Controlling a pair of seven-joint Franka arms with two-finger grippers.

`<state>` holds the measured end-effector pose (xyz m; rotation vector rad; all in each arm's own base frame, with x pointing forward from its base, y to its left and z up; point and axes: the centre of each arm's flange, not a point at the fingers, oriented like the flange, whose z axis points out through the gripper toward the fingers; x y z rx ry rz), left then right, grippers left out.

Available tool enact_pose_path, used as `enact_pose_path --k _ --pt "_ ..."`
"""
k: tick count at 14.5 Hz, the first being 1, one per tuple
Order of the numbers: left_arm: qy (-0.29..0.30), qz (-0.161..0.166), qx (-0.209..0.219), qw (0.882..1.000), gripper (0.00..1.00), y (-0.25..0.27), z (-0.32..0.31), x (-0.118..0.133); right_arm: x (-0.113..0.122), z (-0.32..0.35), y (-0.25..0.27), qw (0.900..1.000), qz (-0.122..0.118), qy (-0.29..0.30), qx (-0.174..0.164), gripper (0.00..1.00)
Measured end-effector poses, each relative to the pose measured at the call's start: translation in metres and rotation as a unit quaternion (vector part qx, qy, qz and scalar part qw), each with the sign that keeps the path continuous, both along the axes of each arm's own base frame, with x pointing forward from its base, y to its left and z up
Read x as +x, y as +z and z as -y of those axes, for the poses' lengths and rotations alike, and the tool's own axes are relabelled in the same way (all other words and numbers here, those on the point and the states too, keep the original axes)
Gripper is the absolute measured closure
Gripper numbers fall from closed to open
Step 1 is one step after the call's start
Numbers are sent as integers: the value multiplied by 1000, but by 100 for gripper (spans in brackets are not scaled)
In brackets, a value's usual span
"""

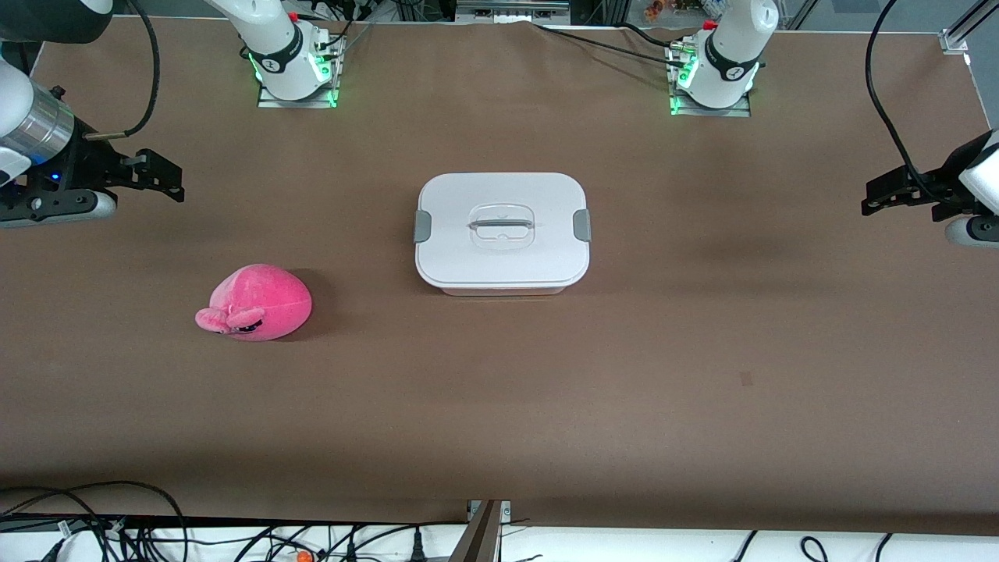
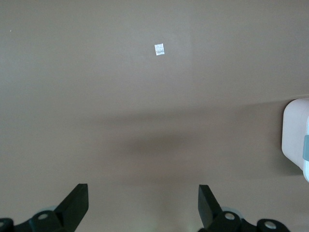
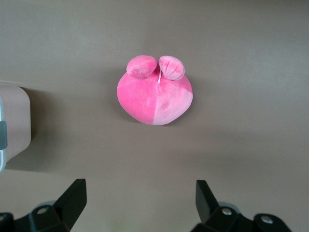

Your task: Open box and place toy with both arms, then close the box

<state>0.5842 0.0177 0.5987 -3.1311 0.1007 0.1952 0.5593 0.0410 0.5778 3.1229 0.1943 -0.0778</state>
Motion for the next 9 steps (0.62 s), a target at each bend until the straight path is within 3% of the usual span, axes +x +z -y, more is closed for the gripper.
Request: enact_pose_path --k 9 --pt "0 -6 0 1000 0 -7 -1 3 0 0 0 1000 0 0 0 0"
